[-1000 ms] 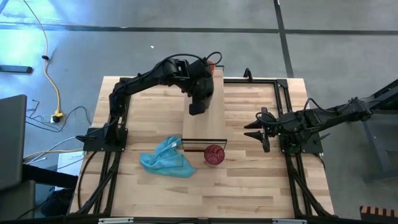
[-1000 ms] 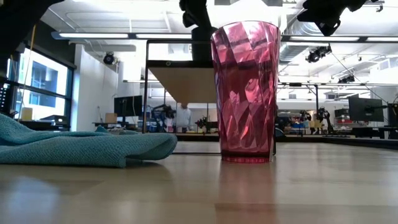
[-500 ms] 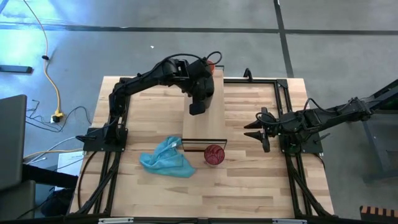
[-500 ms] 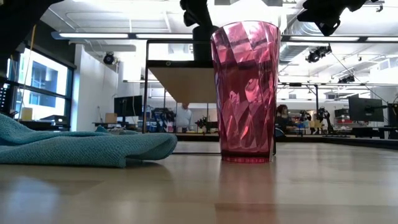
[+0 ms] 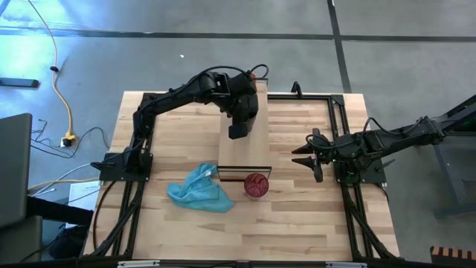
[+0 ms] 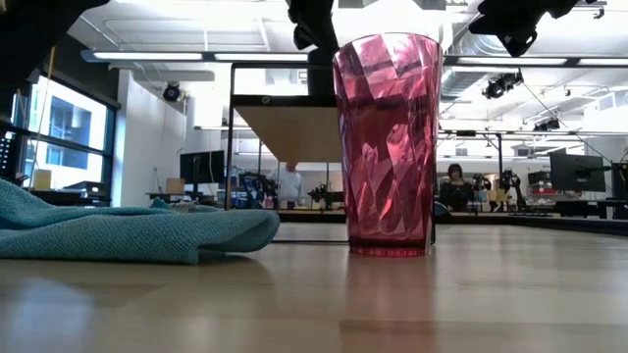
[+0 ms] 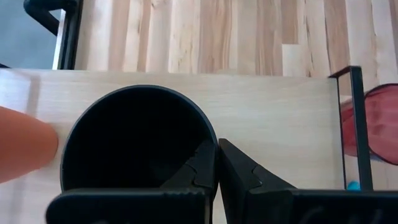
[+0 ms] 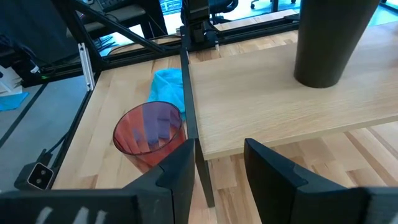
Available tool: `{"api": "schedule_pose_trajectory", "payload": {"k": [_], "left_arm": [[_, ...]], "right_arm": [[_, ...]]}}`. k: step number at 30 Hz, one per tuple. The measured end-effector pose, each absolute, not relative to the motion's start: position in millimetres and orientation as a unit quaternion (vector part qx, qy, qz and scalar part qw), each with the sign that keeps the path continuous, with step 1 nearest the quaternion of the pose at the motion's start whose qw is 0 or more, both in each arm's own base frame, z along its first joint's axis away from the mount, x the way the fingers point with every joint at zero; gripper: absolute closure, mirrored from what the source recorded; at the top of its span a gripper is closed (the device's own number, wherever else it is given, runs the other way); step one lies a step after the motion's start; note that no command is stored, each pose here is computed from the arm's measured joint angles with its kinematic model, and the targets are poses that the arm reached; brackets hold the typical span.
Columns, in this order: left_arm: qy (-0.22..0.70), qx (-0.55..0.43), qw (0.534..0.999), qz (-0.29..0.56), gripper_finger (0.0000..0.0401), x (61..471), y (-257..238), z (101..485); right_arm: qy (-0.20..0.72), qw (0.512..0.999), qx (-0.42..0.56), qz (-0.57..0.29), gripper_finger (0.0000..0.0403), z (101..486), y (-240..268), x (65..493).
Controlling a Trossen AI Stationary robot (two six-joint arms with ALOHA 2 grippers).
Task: Stack small to large cups/mugs on shelf
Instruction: Put the black cup on the shelf, then put the red cup on the shelf
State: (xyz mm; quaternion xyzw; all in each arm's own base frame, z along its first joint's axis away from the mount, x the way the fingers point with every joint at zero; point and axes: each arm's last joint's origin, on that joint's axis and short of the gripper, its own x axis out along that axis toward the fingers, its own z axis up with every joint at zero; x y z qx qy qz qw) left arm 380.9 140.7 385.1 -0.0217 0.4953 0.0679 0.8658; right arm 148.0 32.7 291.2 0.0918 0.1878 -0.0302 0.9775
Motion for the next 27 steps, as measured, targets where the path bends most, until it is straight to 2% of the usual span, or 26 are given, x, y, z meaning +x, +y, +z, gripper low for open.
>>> {"api": "schedule_pose_trajectory", "payload": {"k": [12,27], "left_arm": [[0.499,-0.024,0.864,0.060,0.0395,382.3,140.8,382.4],[0.501,-0.028,0.863,0.060,0.0321,382.6,140.8,381.6]], "right_arm": [[0.188,0.978,0.090,-0.030,0.0272,291.2,32.7,147.9],[0.188,0.977,0.092,-0.030,0.0272,291.2,32.6,147.9]]}}
